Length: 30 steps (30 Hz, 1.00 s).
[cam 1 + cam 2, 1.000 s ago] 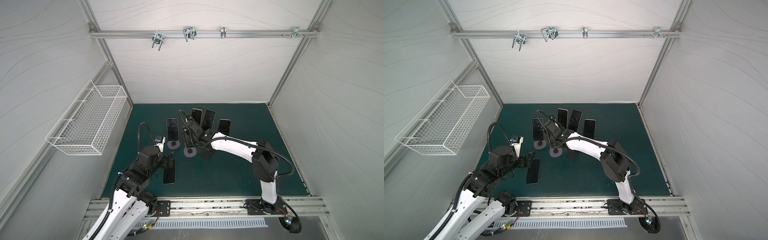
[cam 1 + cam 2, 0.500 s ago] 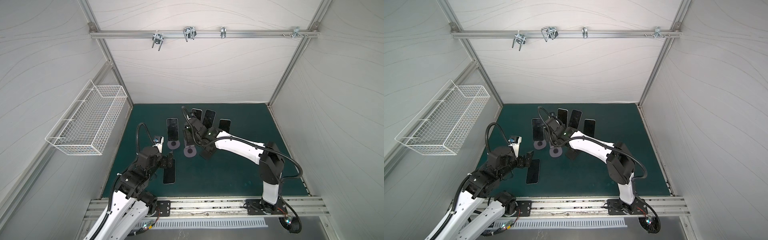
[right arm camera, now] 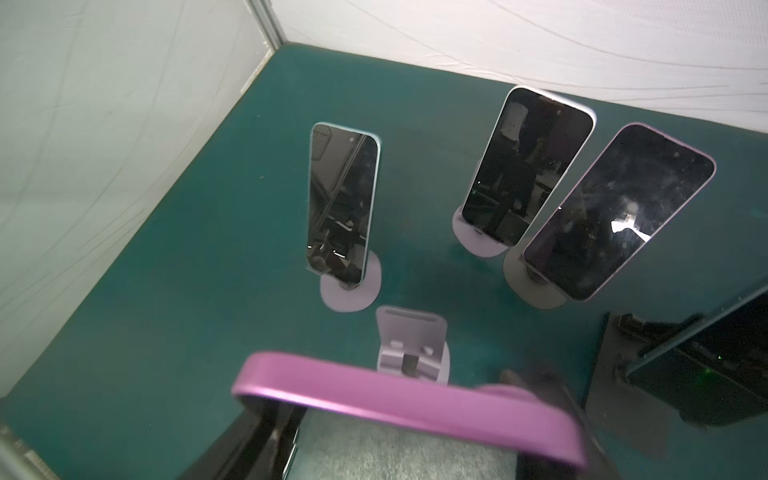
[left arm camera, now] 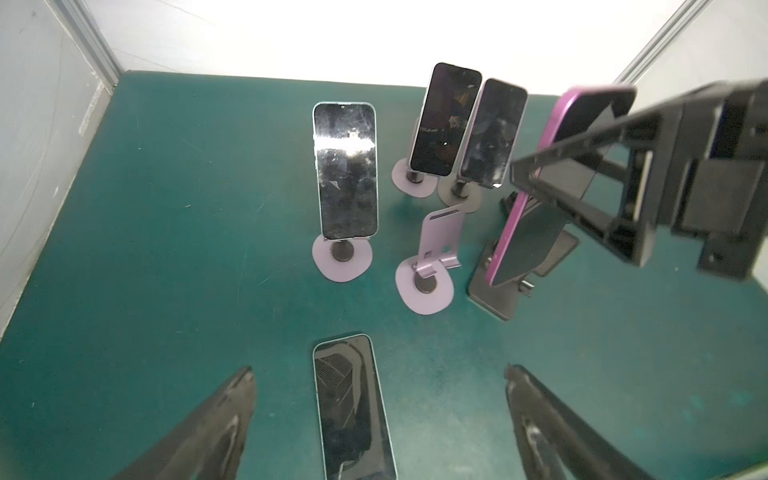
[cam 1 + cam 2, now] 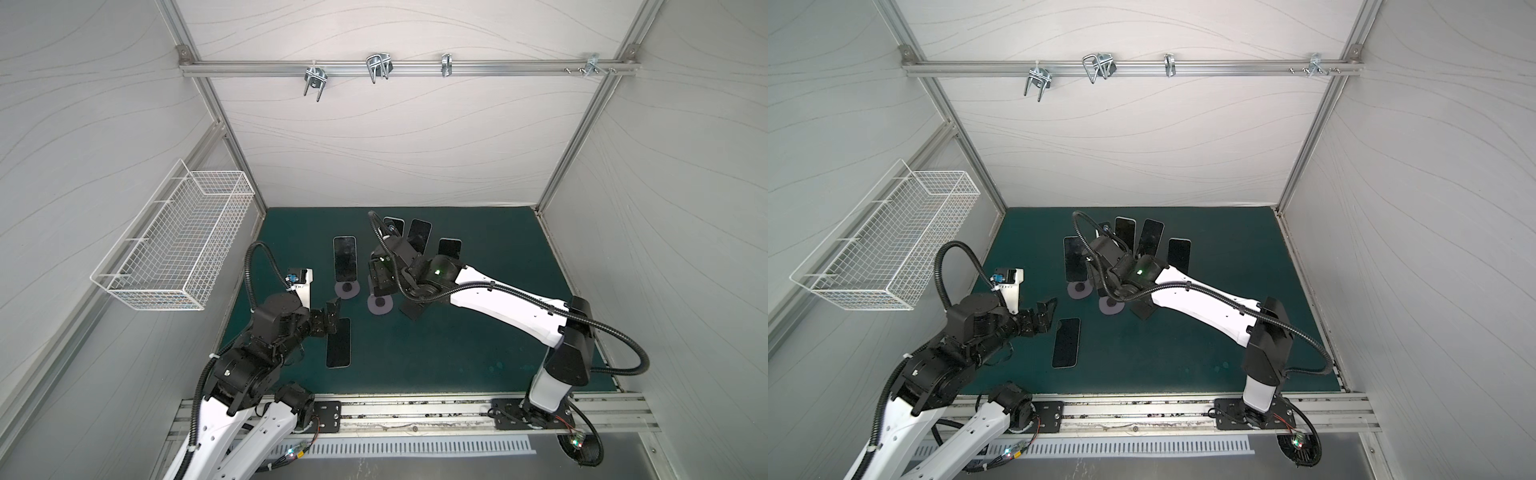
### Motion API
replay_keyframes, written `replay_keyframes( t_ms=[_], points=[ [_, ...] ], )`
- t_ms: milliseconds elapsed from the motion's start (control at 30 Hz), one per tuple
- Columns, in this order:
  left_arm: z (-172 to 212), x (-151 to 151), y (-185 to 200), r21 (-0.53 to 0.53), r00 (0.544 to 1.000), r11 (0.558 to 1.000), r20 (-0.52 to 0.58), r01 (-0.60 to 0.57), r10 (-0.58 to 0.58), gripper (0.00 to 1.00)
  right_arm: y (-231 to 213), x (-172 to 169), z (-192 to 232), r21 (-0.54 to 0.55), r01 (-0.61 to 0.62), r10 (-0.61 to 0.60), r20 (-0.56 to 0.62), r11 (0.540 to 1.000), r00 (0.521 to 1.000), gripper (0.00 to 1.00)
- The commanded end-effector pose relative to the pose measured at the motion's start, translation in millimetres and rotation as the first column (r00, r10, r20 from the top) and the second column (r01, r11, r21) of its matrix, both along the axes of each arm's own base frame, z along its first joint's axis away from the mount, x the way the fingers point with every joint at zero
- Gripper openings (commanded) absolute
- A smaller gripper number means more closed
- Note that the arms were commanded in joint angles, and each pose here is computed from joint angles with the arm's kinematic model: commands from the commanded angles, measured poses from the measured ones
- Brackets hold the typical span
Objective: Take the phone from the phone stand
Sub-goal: 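Carry the pink-framed phone toward the robot and lower it beside the mint-green phone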
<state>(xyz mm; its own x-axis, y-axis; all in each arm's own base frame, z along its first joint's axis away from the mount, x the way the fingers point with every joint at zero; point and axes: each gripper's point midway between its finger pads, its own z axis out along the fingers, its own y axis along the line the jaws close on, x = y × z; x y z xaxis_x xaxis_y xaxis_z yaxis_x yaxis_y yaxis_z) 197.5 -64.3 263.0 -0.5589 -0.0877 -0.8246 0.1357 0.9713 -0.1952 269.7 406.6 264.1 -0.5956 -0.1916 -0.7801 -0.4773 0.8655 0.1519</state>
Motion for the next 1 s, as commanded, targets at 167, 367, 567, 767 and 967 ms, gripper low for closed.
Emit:
replay_keyframes(
  t_ms=[167, 367, 567, 767, 967],
  points=[
    [10.9, -29.9, 0.8, -0.1, 0.988, 0.994, -0.153, -0.036, 0.021, 0.92, -19.4, -49.3, 7.6, 0.015, 0.028, -0.026, -0.087, 1.0, 0.996, 0.47],
    [9.7, -45.5, 9.3, -0.117, 0.972, 0.988, -0.227, -0.097, 0.068, 0.9, -23.6, -82.2, -8.1, 0.008, 0.029, -0.027, -0.162, 1.0, 0.986, 0.47],
    [-9.8, -62.9, 7.8, -0.145, 0.939, 0.982, -0.336, -0.123, 0.068, 0.9, -20.0, -109.3, -30.2, 0.005, 0.003, -0.002, -0.27, 1.0, 0.963, 0.47],
    [-28.4, -74.3, 3.1, -0.176, 0.923, 0.978, -0.383, -0.113, 0.038, 0.9, -14.4, -122.1, -62.3, -0.027, -0.01, -0.001, -0.365, 1.0, 0.931, 0.47],
    [-54.5, -79.3, 0.5, -0.169, 0.915, 0.982, -0.403, -0.084, 0.008, 0.91, -1.2, -132.9, -93.7, -0.017, -0.01, 0.001, -0.454, 1.0, 0.891, 0.48]
  ],
)
